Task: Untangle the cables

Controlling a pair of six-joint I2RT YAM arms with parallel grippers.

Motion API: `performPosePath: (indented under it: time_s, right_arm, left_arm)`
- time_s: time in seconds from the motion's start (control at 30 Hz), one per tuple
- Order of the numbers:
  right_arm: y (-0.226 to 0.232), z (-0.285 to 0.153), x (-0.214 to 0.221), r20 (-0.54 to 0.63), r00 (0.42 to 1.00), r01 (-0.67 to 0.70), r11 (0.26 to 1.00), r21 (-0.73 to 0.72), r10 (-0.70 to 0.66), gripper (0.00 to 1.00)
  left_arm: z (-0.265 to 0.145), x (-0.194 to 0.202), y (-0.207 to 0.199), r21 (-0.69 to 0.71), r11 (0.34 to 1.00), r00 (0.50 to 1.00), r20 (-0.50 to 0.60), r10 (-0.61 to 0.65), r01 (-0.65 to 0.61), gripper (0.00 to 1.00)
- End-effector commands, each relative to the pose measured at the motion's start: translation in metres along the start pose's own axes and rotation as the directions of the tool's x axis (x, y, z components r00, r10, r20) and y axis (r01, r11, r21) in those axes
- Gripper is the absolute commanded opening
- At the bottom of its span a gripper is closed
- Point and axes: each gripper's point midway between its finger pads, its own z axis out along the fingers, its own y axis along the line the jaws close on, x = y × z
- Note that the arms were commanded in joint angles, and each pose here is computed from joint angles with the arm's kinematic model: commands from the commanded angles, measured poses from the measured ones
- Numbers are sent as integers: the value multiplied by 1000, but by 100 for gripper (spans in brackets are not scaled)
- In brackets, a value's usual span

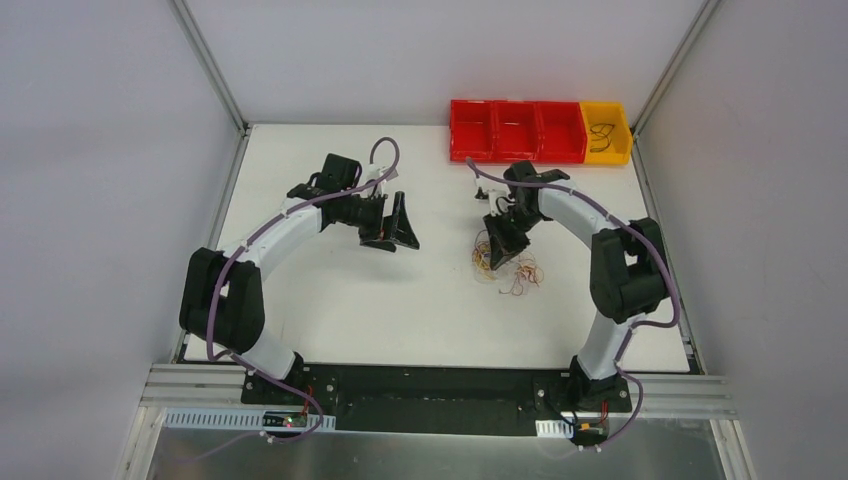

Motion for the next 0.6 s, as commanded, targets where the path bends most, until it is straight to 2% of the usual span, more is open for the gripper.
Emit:
performPosePath:
  time_s: [0.0,0.17,0.4,0.57]
  right_arm:
    - [75,-31,-32,154,983,127,974,-185,-99,0]
    - [138,-63,-37,295,943,244,925,-292,-156,0]
    - [173,-110,-52,459,879,311,887,-342,-131,0]
    - [190,-127,-61,501,861,318,863,-393,-89,0]
  left_arm:
    - [-6,-9,-21,80,996,999,48,22,-25,87]
    - [-3,-16,-25,118,993,997,79,12,-22,87]
    - [4,-33,-31,148,988,990,142,20,-41,93]
    - [12,-38,-44,199,976,988,141,57,-85,88]
